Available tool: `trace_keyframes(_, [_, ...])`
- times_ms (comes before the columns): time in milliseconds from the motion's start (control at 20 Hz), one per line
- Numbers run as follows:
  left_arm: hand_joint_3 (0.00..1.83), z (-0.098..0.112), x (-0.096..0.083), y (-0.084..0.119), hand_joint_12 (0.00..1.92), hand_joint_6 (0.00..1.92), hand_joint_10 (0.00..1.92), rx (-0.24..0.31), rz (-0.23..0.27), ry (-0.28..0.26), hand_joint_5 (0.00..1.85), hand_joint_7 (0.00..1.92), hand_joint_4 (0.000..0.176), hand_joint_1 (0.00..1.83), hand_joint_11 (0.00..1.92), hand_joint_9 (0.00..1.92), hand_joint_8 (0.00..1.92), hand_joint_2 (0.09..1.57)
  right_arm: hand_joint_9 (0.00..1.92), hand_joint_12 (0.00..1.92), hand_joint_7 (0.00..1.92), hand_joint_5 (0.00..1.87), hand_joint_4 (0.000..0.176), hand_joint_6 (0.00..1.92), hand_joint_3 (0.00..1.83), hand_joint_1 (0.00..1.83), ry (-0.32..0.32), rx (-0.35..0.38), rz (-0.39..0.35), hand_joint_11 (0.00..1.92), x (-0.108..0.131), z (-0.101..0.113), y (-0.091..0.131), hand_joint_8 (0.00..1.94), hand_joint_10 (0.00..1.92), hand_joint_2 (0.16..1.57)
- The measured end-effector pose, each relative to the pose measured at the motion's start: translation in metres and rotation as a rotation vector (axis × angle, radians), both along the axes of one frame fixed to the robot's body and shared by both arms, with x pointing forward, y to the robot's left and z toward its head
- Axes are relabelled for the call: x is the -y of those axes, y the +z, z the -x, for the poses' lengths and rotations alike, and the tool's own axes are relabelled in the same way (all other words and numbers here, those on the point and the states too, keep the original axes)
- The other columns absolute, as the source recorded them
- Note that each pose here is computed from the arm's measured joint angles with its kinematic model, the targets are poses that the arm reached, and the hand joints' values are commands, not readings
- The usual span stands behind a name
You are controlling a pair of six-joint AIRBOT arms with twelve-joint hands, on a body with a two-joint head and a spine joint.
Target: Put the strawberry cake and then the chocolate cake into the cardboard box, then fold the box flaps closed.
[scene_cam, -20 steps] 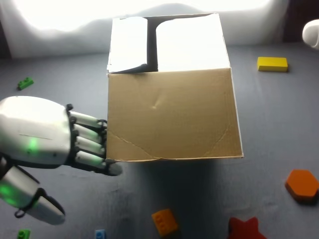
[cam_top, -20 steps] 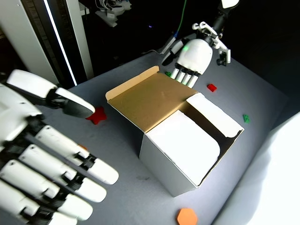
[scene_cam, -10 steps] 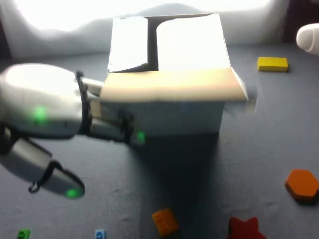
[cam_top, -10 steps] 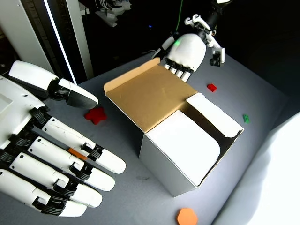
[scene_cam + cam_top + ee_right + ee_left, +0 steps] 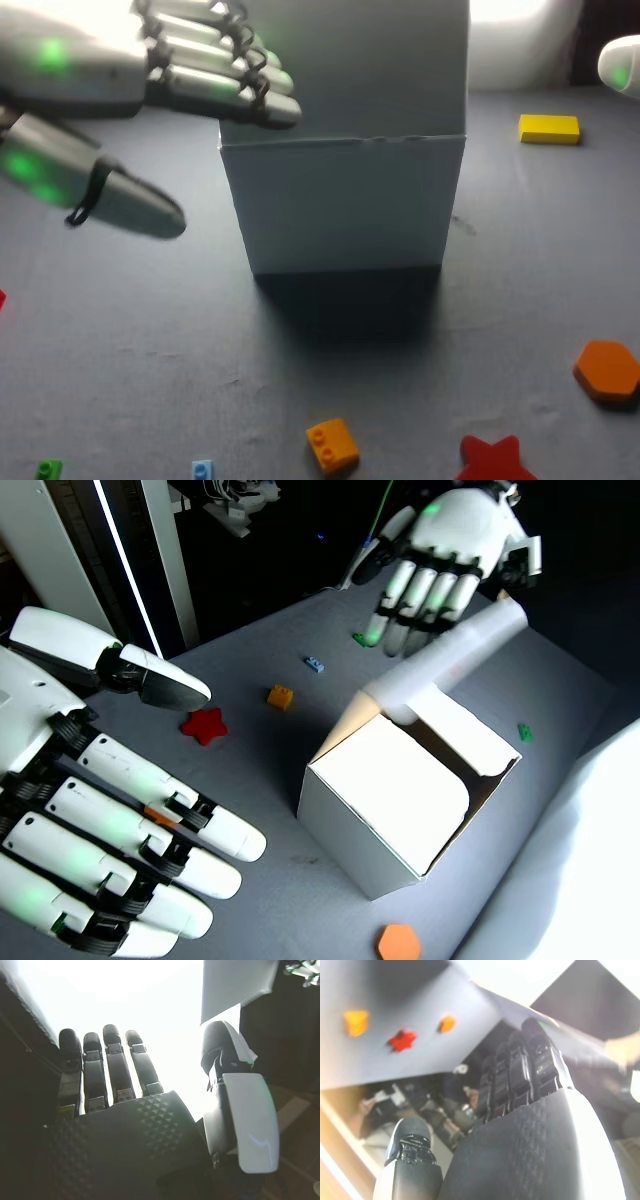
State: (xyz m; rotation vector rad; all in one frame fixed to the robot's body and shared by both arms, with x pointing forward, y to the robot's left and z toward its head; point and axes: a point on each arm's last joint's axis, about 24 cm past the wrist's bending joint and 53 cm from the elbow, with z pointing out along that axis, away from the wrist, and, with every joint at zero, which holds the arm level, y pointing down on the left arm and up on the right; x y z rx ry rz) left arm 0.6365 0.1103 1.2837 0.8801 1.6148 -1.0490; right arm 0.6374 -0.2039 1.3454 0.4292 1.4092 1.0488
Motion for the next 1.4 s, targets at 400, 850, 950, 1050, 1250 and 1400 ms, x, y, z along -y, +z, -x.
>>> trace_keyframes(400, [0.0,-0.079,0.013,0.01,0.59,0.01,0.01,0.01,0.011,0.082,0.17,0.16,0.0,0.0,0.0,0.17,0.0,1.22,0.17,0.87,0.23,0.15,0.0,0.01,0.0,0.0,0.006,-0.002,0.0,0.0,-0.003,0.0,0.0,0.0,0.02,1.22])
trace_keyframes(850, [0.0,-0.083,0.021,-0.033,0.56,0.0,0.0,-0.056,-0.045,0.085,0.12,0.13,0.0,0.0,0.0,0.15,0.0,1.21,0.21,0.81,0.25,0.18,0.0,0.01,0.01,0.0,0.011,-0.006,0.003,0.0,-0.004,0.0,-0.002,0.01,0.03,1.28])
trace_keyframes(950, [0.0,-0.083,0.018,-0.032,0.55,0.0,0.0,-0.05,-0.049,0.087,0.11,0.1,0.0,0.0,0.0,0.13,0.0,1.21,0.19,0.73,0.24,0.17,0.0,0.01,0.0,0.0,0.017,-0.01,0.005,0.0,-0.005,0.0,-0.003,0.01,0.02,1.27])
trace_keyframes(1050, [0.0,-0.081,0.013,-0.02,0.54,0.0,0.0,-0.026,-0.048,0.084,0.13,0.12,0.0,0.0,0.0,0.14,0.0,1.19,0.2,0.76,0.22,0.16,0.0,0.0,0.0,0.0,0.022,-0.013,0.008,0.0,-0.007,0.001,-0.004,0.0,0.02,1.28])
trace_keyframes(1250, [0.0,-0.071,-0.012,0.009,0.52,0.0,0.0,-0.006,0.018,0.106,0.12,0.12,0.0,0.0,0.0,0.13,0.0,1.15,0.25,0.93,0.27,0.2,0.0,0.01,0.0,0.0,0.033,-0.022,0.013,0.0,-0.009,0.001,-0.006,0.01,0.03,1.28])
trace_keyframes(1400, [0.0,-0.06,-0.036,-0.002,0.55,0.0,0.0,-0.01,-0.029,0.127,0.13,0.13,0.0,0.0,0.0,0.15,0.0,1.16,0.24,0.88,0.28,0.19,0.0,0.0,0.0,0.0,0.042,-0.029,0.024,0.0,-0.011,0.002,-0.009,0.01,0.02,1.28])
